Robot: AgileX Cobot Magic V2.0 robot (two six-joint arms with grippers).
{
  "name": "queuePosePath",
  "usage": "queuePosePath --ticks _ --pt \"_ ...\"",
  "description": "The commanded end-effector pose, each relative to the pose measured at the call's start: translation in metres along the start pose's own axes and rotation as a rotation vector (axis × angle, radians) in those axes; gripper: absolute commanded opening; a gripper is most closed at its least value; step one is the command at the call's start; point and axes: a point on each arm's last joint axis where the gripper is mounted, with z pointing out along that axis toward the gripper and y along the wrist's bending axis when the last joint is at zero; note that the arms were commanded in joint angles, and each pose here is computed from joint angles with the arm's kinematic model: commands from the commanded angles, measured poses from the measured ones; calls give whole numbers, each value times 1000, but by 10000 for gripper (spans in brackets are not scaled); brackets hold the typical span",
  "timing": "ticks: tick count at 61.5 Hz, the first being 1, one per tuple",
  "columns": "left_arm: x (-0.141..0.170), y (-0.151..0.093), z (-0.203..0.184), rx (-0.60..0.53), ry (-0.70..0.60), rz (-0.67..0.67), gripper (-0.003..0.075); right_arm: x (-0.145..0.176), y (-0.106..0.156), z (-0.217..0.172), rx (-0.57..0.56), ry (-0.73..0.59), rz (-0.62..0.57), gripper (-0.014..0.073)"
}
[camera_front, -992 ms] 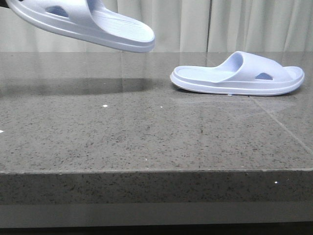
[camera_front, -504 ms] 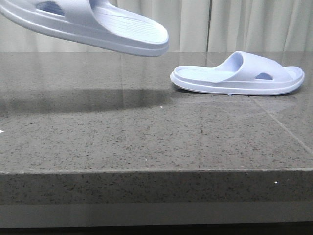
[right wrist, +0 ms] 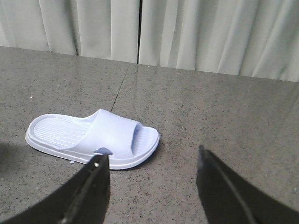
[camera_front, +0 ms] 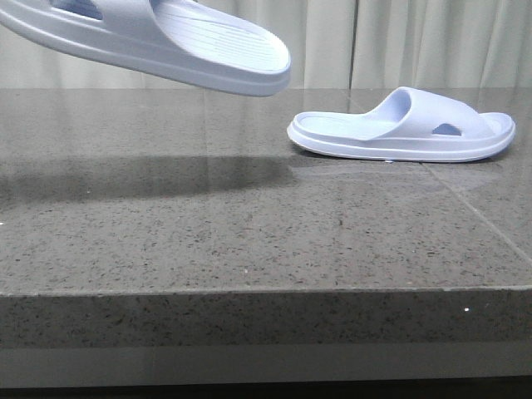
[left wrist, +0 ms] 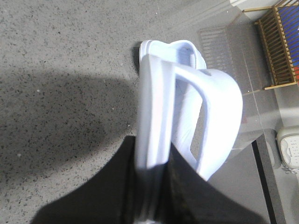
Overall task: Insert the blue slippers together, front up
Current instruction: 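Lift the grasped slipper up off the table with the left gripper, then move the right gripper down to the heel of the other slipper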
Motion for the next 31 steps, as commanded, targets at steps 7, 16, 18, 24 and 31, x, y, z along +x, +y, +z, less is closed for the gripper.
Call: queuePosePath --ticks 7,16,18,24,31 --pt "0 -23 -8 100 -15 33 -19 -17 -1 -2 6 -98 -13 445" --pt "0 -23 -8 100 -15 33 -19 -18 -1 -2 6 -102 -13 445" --pt "0 -23 -8 100 -15 33 -19 -18 -1 -2 6 -102 -13 445" --pt "0 -23 -8 100 -15 33 -19 -18 -1 -2 6 -102 -13 445" --pt "0 -23 -8 100 -15 33 -19 -17 -1 -2 6 -102 -13 445"
